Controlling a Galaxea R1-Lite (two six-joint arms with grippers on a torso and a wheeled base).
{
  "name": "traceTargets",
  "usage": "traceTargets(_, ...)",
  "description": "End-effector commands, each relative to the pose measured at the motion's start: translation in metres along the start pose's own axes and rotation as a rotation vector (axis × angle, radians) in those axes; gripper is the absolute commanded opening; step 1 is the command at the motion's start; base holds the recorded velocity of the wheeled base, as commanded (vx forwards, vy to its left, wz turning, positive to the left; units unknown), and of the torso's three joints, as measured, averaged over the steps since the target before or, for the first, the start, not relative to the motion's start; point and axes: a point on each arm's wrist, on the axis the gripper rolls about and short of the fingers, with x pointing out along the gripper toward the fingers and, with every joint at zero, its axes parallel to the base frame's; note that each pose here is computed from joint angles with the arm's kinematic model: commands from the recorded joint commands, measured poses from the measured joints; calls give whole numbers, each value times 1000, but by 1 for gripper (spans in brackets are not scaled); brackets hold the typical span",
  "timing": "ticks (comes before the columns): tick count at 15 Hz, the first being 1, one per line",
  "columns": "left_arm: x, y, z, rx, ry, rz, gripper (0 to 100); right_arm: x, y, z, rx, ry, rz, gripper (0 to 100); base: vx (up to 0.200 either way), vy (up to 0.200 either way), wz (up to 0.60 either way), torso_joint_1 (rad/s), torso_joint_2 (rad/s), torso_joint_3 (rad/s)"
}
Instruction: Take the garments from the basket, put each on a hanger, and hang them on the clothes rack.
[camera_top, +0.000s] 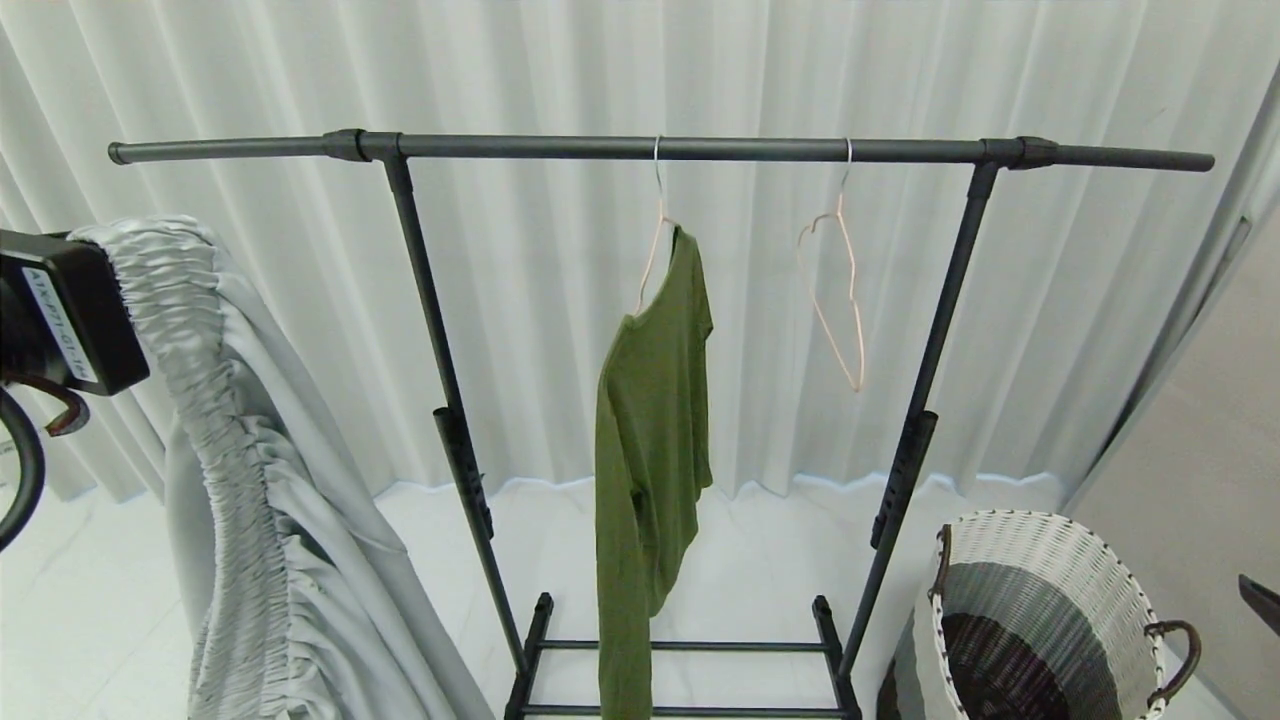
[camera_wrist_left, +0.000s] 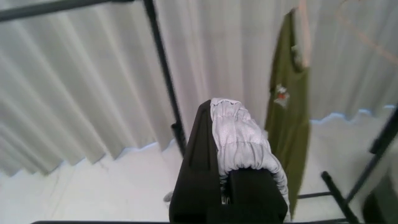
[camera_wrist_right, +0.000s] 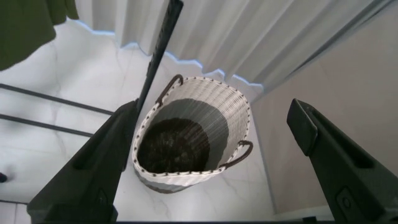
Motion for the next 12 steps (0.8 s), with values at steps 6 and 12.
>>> traceTargets(6, 0, 0, 0, 2, -5, -23, 0, 1, 0, 0, 3, 10, -7, 100, 0, 0, 0, 233, -515, -283)
traceTargets(12, 1, 0, 0, 3, -3, -22, 0, 1, -1, 0, 3, 4, -4, 100, 0, 0, 0, 173, -353, -187)
